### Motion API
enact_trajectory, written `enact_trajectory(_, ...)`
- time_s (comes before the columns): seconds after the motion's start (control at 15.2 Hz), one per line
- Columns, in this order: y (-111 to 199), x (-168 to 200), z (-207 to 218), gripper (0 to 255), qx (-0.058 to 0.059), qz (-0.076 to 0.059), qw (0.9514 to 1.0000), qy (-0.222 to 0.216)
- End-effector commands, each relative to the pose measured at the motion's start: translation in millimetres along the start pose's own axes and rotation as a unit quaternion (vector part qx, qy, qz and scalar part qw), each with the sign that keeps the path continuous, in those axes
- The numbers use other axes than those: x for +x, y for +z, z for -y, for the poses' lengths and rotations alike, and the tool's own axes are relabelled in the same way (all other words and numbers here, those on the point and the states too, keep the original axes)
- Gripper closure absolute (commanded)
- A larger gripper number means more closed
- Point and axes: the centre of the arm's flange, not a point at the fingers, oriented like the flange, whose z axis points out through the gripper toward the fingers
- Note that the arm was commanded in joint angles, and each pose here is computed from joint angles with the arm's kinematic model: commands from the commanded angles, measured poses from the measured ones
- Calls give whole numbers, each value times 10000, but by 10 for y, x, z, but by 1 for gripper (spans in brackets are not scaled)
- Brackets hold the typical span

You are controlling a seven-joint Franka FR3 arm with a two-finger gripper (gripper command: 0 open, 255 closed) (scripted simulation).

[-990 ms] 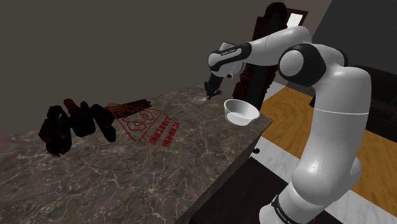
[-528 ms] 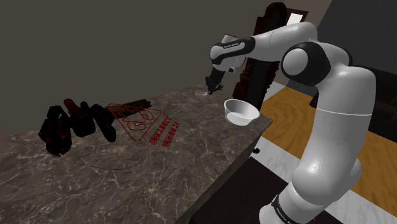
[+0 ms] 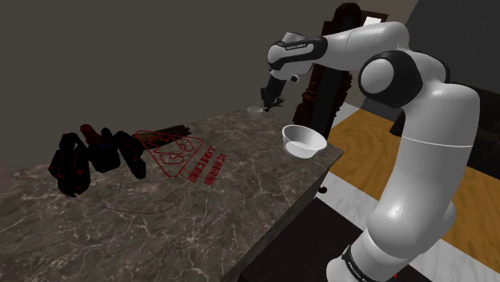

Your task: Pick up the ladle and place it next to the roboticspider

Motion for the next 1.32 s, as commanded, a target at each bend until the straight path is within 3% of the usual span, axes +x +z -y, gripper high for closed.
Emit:
enact_trajectory(0.0,-109,1,15,255,-2,0,10000,0)
enact_trajectory(1.25,-1105,-25,131,255,-2,0,10000,0)
